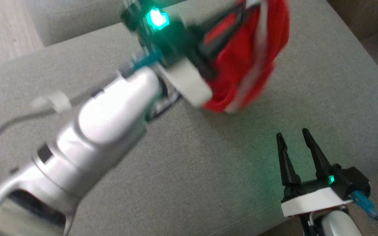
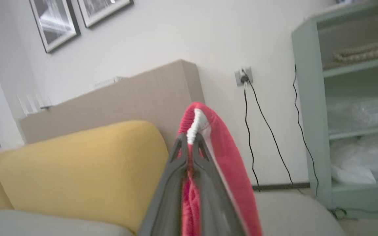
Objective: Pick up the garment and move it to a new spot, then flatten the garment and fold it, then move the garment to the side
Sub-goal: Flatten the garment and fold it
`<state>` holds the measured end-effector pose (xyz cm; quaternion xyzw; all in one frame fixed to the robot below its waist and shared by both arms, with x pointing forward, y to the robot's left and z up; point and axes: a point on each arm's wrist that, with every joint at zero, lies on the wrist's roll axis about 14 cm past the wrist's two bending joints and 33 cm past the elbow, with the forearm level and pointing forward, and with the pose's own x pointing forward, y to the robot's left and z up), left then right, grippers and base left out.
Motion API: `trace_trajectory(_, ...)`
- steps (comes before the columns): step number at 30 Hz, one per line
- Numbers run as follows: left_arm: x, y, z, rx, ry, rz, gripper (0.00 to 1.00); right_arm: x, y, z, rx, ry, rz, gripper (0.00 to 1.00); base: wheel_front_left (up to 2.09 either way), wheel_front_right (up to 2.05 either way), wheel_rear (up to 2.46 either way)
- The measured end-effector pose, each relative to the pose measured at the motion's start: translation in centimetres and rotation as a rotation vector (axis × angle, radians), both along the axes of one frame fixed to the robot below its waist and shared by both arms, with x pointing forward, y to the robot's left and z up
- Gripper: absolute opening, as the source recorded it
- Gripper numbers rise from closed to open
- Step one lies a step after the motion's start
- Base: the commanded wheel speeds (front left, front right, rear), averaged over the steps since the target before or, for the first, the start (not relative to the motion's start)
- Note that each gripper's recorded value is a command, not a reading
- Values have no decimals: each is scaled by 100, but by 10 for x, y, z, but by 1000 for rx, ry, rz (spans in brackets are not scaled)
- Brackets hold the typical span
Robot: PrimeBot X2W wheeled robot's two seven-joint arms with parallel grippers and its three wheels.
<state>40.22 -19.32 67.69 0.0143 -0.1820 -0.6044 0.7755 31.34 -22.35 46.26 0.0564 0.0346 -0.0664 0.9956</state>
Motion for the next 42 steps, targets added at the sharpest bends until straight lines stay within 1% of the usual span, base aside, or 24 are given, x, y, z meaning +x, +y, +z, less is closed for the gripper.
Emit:
trace_trajectory(1,3,2,17,-28,-6,5,0,-2,0,1,2,-3,-2,100,0,0,0)
trace_trajectory(3,6,6,34,-50,-5,14,0,-3,1,2,4,-8,0,100,0,0,0)
trace_trajectory(4,9,10,36,-57,20,21,0,-2,2,3,5,-12,5,100,0,0,0)
trace_trajectory(6,17,20,24,-34,76,45,0,1,4,3,6,-16,14,100,0,0,0)
trace_trajectory(8,27,36,-7,13,168,84,0,4,7,3,9,-17,26,100,0,0,0)
trace_trajectory(11,36,70,-83,124,348,166,0,9,15,0,28,-10,51,100,0,0,0)
trace_trajectory(12,36,70,-83,124,348,166,0,9,15,0,28,-10,51,100,0,0,0)
trace_trajectory(15,38,110,-149,210,490,266,0,15,26,-10,62,17,79,100,0,0,0)
trace_trajectory(17,42,131,-171,226,538,325,0,19,29,-18,88,39,86,100,0,0,0)
trace_trajectory(20,54,150,-179,208,556,382,0,23,36,-33,105,84,105,100,0,0,0)
trace_trajectory(25,64,165,-183,184,574,423,0,29,49,-58,124,162,145,100,0,0,0)
trace_trajectory(37,69,167,-185,183,572,427,0,47,49,-62,169,164,139,100,0,0,0)
trace_trajectory(38,68,168,-186,184,573,427,0,50,50,-60,167,158,145,94,0,0,0)
trace_trajectory(39,68,168,-186,186,573,428,0,54,52,-57,165,148,154,94,0,0,0)
trace_trajectory(40,67,168,-187,188,573,428,0,57,54,-55,164,139,162,44,0,0,0)
trace_trajectory(41,67,168,-187,190,573,428,0,60,56,-52,163,130,170,0,0,0,0)
trace_trajectory(42,67,168,-187,190,572,427,0,61,58,-50,164,123,177,0,0,0,0)
